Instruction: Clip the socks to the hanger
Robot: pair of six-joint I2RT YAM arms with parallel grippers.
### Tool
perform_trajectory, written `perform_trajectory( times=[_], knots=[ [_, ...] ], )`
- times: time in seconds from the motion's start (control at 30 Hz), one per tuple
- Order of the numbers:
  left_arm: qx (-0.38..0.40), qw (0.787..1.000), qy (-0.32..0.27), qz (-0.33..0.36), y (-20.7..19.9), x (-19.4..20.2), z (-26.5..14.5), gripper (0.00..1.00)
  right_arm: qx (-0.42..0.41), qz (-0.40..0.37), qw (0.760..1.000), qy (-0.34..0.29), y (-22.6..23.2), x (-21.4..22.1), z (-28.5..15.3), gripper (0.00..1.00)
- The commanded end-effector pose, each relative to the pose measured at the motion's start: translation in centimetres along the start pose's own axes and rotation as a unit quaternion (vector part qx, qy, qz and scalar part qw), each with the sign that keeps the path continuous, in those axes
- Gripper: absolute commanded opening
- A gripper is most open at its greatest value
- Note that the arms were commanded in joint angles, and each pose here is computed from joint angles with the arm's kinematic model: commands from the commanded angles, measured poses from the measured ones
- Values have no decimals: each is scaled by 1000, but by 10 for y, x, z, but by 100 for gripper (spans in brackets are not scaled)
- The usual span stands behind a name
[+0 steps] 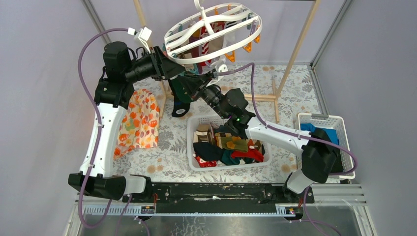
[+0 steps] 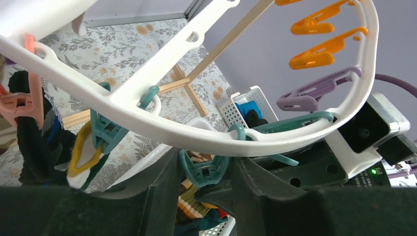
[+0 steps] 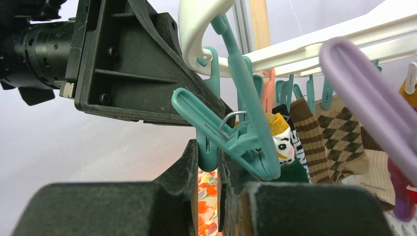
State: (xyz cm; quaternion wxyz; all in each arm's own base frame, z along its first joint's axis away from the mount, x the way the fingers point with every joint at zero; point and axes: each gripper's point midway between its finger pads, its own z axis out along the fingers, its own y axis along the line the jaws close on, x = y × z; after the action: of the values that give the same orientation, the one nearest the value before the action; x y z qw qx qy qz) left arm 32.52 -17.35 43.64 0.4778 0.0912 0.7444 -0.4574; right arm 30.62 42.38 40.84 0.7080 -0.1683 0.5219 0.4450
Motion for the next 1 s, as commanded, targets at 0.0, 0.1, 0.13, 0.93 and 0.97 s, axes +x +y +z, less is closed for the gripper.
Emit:
perform_trajectory(
  times=[0.0,0.1,0.13,0.93,0.97],
  knots=[
    [-25,998,-41,28,6,-18,4,41,-8,-15,1000,-18,16,-16,7,0],
    [-39,998,-47,25,10,-20,4,25,-7,-15,1000,-12,17,-14,8,4],
    [-39,998,-46,23,10,-19,4,20,-7,-14,1000,-9,17,-12,6,9],
    [-8,999,-4,37,-6,1,-7,0,233,-9,907,351,-74,134,-176,81],
    [-8,999,-1,36,-5,2,-7,0,232,2,898,374,-72,146,-180,80]
  ],
)
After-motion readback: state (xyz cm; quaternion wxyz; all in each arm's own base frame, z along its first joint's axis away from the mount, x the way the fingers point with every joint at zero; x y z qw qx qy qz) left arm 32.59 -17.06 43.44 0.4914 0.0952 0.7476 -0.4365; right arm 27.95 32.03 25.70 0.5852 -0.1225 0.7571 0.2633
